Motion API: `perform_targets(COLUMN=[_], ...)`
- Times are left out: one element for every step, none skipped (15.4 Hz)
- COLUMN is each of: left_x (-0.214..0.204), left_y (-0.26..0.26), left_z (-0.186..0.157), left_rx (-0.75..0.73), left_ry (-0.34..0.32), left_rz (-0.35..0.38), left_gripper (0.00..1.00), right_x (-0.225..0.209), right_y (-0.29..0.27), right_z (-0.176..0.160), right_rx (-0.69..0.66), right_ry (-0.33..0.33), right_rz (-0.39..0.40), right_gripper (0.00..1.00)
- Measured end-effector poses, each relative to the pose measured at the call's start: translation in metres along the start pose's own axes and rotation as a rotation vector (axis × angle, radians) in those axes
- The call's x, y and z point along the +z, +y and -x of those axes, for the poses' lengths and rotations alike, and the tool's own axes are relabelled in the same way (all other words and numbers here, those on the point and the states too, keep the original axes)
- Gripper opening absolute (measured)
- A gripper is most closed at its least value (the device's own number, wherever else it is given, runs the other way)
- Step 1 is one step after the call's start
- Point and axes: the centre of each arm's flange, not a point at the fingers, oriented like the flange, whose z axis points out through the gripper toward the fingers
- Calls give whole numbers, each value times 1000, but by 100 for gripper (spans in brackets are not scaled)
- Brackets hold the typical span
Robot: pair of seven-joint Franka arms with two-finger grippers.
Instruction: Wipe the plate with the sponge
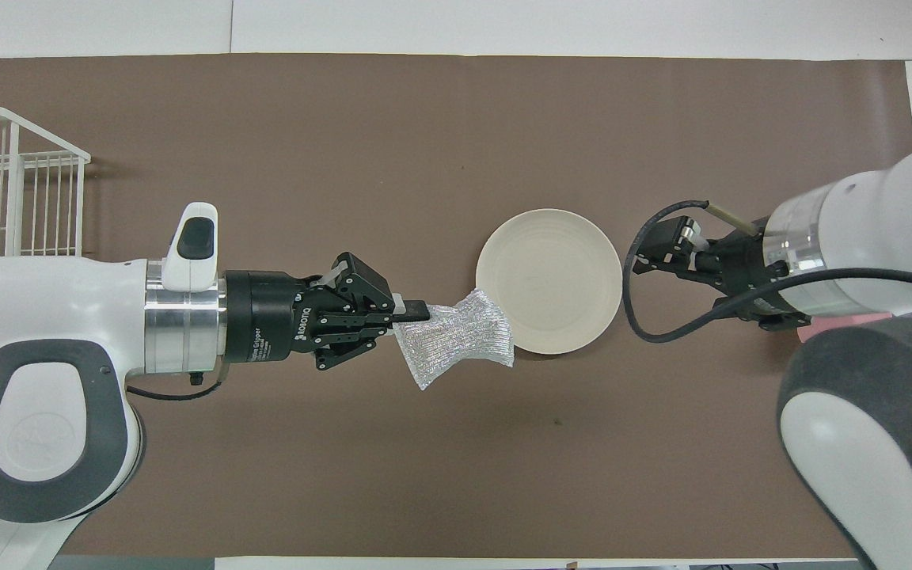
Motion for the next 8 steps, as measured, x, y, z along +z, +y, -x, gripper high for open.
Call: perform_targets(left_x=[-4, -10, -16, -24, -31, -37, -41, -45], left_y=[-2, -6, -11, -16, -21, -26, -31, -35], left_z=[-4, -10, -15, -21, -25, -29, -31, -33], left_rx=[0, -1, 0, 0, -1, 1, 4, 4], left_ry=[10, 19, 21, 21, 23, 24, 24, 21], left_rz=[-14, -32, -59, -91, -120, -152, -186, -215], left_gripper=[6, 6, 6, 6, 6, 6, 6, 6], right_x=[-1, 0, 0, 0, -1, -2, -5, -7], right_y=[9, 17, 23, 29, 33, 38, 43, 49], right_z=[-8, -14, -19, -23, -27, -31, -37, -44], right_rx=[-55, -113, -161, -203, -244, -283, -322, -359], right_ry=[4, 12, 23, 36, 48, 59, 74, 89], right_rz=[5, 20, 41, 61, 77, 83, 82, 79], right_gripper=[100, 100, 100, 100, 100, 100, 100, 100])
